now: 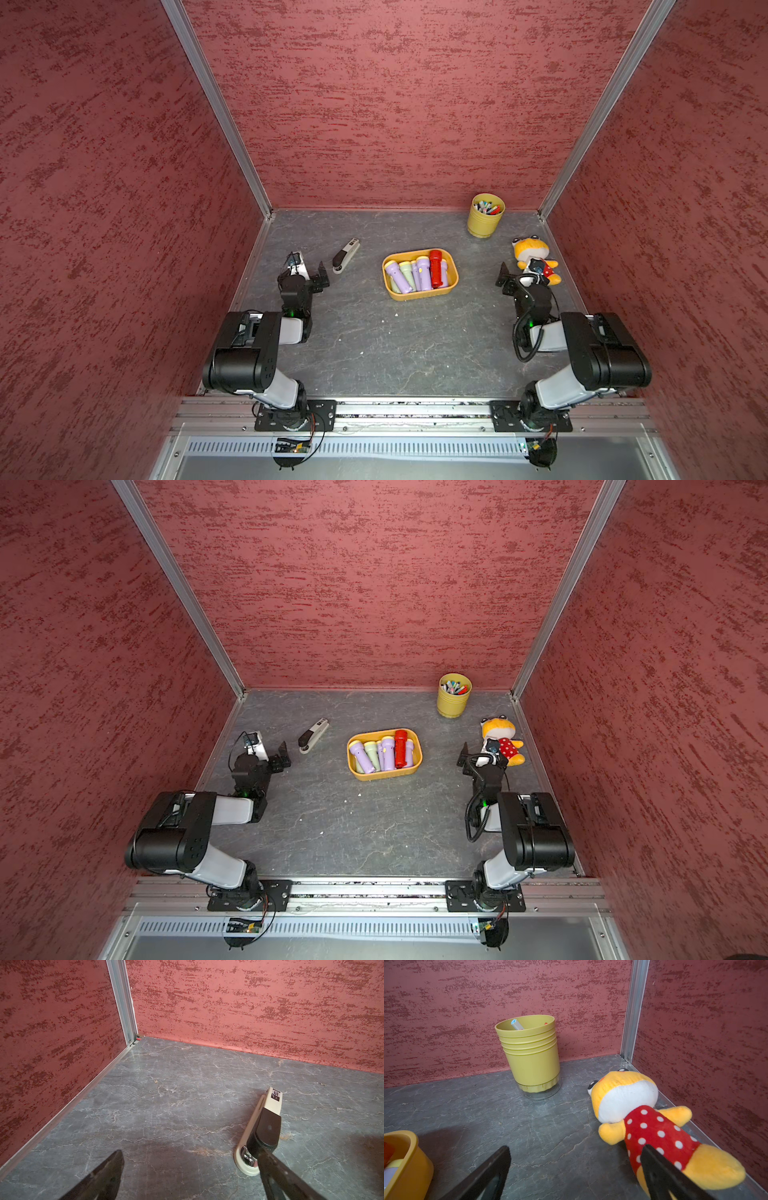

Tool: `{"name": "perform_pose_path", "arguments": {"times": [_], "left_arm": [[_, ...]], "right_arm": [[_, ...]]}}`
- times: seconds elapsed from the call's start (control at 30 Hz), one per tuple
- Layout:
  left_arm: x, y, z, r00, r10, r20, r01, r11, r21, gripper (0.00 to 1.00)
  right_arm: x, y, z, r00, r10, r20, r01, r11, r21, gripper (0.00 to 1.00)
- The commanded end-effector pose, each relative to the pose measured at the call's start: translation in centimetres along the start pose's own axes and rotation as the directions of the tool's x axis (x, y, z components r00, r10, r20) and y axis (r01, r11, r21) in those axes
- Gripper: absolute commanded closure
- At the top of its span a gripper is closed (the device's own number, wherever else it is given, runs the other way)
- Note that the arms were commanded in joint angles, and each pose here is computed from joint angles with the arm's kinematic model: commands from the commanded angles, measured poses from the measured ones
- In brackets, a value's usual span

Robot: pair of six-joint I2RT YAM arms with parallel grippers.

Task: Put the flashlights into the storage boxes
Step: Reset both arms

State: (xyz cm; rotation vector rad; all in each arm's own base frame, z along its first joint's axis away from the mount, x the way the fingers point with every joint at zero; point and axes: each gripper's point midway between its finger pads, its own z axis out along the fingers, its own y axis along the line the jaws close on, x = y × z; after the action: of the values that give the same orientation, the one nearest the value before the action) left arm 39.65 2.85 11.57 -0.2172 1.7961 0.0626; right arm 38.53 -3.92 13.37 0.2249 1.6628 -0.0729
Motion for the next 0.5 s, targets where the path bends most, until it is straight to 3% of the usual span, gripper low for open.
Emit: {"name": "perform_pose_path", "arguments": {"times": [0.0,0.47], "left_arm": [[-0.01,-0.31,0.06,1.000,0.003,-0.003,-0.003,1.000,0.013,0.01],[0.04,-0.14,-0.01,1.000,-0.010,-0.004,0.010,1.000,0.022,0.01]], "right_arm": [[-0.18,0.11,0.03,1.000,-0.006,0.002,0.006,1.000,-0.011,0.01],[-0.16,0.13,0.01,1.000,-0.007,0.002,0.007,1.000,-0.012,0.01]]}}
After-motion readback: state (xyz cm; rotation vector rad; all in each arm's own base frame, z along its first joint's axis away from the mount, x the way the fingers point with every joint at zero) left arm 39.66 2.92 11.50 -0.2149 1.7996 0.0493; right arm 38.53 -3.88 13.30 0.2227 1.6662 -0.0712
